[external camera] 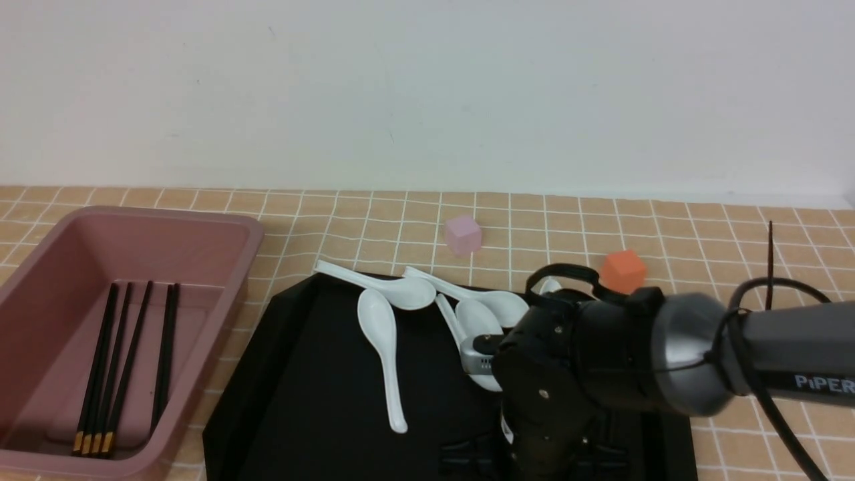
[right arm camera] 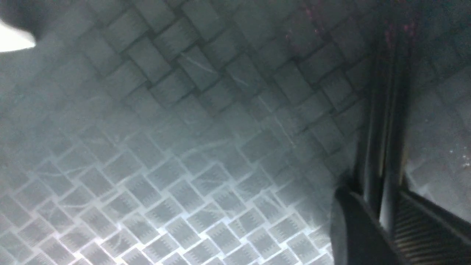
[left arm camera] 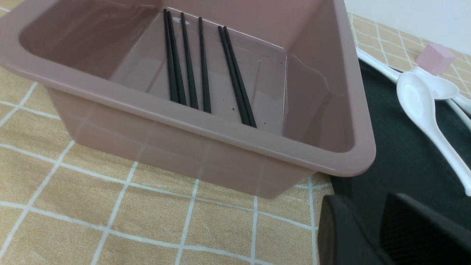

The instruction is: On brown tablecloth take chopsticks from black tray and put them in box.

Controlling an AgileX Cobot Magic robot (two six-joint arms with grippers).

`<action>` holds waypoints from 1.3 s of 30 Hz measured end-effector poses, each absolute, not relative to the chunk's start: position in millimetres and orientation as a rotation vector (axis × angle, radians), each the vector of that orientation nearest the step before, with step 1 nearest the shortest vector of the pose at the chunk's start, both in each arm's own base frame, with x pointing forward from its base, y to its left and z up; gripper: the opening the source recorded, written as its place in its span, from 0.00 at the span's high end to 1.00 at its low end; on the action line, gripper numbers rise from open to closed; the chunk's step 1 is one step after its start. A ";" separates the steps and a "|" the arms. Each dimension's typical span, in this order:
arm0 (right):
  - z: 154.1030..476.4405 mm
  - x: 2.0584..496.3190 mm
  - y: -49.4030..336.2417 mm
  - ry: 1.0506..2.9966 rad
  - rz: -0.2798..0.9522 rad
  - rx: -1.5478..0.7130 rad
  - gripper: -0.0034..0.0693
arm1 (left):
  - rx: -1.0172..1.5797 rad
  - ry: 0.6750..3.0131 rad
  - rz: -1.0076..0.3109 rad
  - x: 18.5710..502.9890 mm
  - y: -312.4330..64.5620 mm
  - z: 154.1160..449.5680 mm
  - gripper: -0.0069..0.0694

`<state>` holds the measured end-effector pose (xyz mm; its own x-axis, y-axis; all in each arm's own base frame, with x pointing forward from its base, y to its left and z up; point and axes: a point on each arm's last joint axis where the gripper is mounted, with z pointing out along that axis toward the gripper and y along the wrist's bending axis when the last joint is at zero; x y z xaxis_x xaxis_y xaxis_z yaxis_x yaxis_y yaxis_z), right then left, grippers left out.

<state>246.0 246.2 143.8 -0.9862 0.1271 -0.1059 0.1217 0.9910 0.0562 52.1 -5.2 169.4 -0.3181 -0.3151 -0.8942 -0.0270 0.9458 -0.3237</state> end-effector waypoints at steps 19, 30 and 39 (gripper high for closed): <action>243.3 216.3 218.1 2.945 0.238 0.182 0.76 | -0.250 1.879 -0.294 52.1 -5.2 169.4 0.65; 333.0 225.4 242.5 2.697 0.671 -0.062 0.76 | -0.250 1.879 -0.294 52.1 -5.2 169.4 0.64; 352.2 247.9 281.1 2.567 0.872 -0.271 0.76 | -0.249 1.879 -0.292 52.1 -5.1 169.4 0.62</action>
<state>247.9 281.1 352.2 -0.8954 -0.0499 -0.4425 -0.3092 0.7848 0.5371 52.1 -5.1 169.4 -0.3179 -0.3132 -0.8949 -0.0271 0.9465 -0.3216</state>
